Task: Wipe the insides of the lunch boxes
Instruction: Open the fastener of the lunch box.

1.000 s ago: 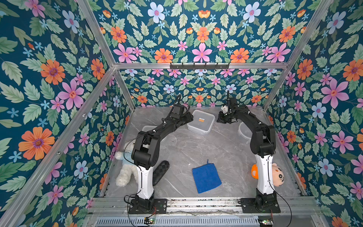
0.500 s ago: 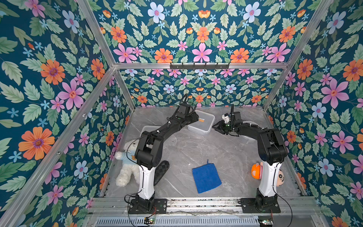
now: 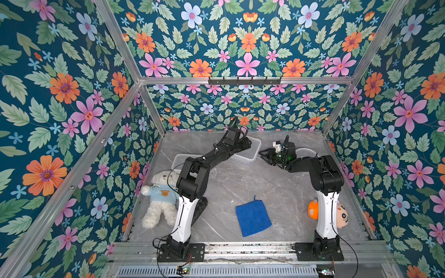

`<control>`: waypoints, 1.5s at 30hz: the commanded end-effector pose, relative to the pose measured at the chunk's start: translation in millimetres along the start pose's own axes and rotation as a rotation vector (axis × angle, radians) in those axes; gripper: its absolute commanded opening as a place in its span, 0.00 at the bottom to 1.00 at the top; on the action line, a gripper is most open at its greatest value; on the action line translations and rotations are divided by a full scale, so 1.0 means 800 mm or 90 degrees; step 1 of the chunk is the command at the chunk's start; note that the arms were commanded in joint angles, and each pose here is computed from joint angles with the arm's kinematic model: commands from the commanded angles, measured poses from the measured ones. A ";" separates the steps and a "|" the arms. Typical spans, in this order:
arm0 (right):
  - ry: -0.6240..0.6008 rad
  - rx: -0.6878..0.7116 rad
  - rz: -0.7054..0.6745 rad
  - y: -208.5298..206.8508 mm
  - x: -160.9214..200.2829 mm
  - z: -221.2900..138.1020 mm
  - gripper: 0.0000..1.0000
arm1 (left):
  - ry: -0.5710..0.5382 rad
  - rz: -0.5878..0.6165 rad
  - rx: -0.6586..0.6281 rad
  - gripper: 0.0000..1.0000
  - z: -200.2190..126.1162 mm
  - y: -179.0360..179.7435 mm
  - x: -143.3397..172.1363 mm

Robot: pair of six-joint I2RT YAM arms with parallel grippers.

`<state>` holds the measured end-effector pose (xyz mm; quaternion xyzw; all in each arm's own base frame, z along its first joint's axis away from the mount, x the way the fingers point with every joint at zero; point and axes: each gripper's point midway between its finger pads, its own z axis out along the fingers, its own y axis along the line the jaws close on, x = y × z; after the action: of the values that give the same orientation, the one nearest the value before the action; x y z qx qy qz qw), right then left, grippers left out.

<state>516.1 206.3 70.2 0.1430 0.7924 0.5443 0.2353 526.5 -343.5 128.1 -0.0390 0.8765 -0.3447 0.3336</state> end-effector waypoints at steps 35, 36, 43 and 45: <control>-0.025 -0.203 -0.026 0.041 -0.022 0.029 0.58 | 0.078 -0.053 -0.078 0.58 0.032 0.076 0.060; -0.025 -0.205 -0.024 0.040 -0.021 0.029 0.56 | 0.080 -0.053 -0.080 0.58 0.033 0.077 0.062; -0.026 -0.211 -0.021 0.041 -0.021 0.028 0.49 | 0.094 -0.061 -0.083 0.57 0.038 0.086 0.077; -0.026 -0.213 -0.022 0.043 -0.020 0.027 0.47 | 0.097 -0.062 -0.084 0.57 0.039 0.087 0.081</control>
<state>545.5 221.8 83.0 0.1239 0.7037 0.6438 0.2738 547.4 -348.1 113.7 -0.0429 0.8463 -0.3785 0.3724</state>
